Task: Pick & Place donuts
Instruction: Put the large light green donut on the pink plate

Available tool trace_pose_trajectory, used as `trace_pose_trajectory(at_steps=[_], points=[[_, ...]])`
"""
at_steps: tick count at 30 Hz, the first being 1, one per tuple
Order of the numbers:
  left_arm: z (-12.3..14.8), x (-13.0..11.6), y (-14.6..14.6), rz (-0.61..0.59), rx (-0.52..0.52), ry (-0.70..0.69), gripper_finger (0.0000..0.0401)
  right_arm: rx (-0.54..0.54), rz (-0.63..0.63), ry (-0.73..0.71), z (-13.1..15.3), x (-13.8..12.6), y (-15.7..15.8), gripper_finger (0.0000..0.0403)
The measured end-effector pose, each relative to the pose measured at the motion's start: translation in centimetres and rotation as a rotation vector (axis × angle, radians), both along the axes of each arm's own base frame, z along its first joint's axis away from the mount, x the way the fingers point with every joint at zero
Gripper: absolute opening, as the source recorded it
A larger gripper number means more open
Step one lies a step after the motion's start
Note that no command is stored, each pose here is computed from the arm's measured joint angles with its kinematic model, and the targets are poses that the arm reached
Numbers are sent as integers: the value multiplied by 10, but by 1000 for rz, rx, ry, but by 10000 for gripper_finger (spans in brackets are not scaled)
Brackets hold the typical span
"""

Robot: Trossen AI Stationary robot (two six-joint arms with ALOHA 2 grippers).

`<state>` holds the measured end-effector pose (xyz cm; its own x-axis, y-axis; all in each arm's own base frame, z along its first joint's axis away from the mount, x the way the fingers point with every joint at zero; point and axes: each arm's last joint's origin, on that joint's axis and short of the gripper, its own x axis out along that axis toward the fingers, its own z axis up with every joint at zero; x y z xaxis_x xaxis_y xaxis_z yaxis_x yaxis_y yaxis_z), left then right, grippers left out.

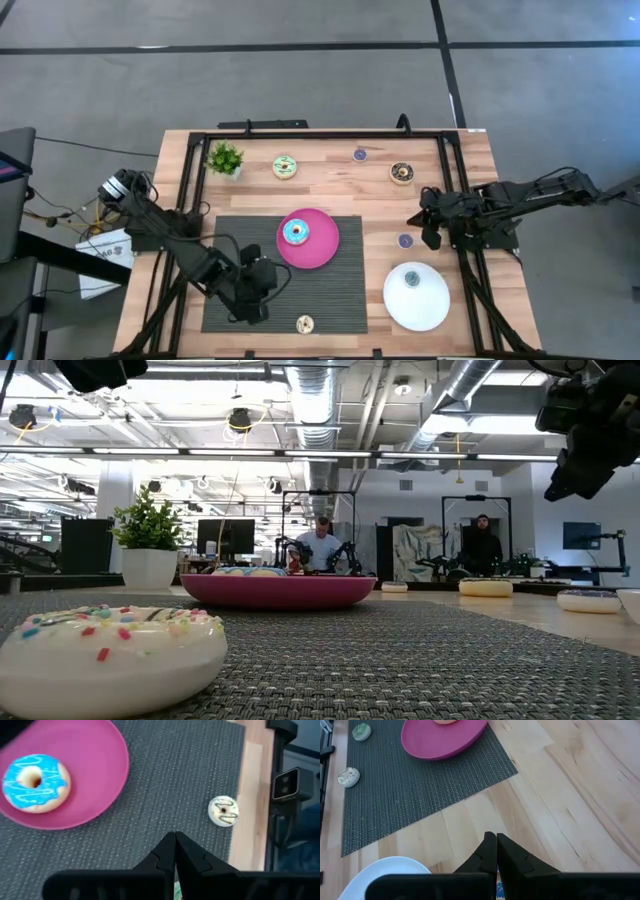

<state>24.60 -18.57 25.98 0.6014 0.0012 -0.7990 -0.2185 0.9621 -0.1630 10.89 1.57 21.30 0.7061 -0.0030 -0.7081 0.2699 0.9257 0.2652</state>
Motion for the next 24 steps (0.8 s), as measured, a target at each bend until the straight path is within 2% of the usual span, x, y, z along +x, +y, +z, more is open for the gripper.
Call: trace_pose_trajectory(at_steps=[24], points=[[-1, 2, -1, 15, 3, -13, 0, 1, -1, 0, 0, 0, 0, 1]])
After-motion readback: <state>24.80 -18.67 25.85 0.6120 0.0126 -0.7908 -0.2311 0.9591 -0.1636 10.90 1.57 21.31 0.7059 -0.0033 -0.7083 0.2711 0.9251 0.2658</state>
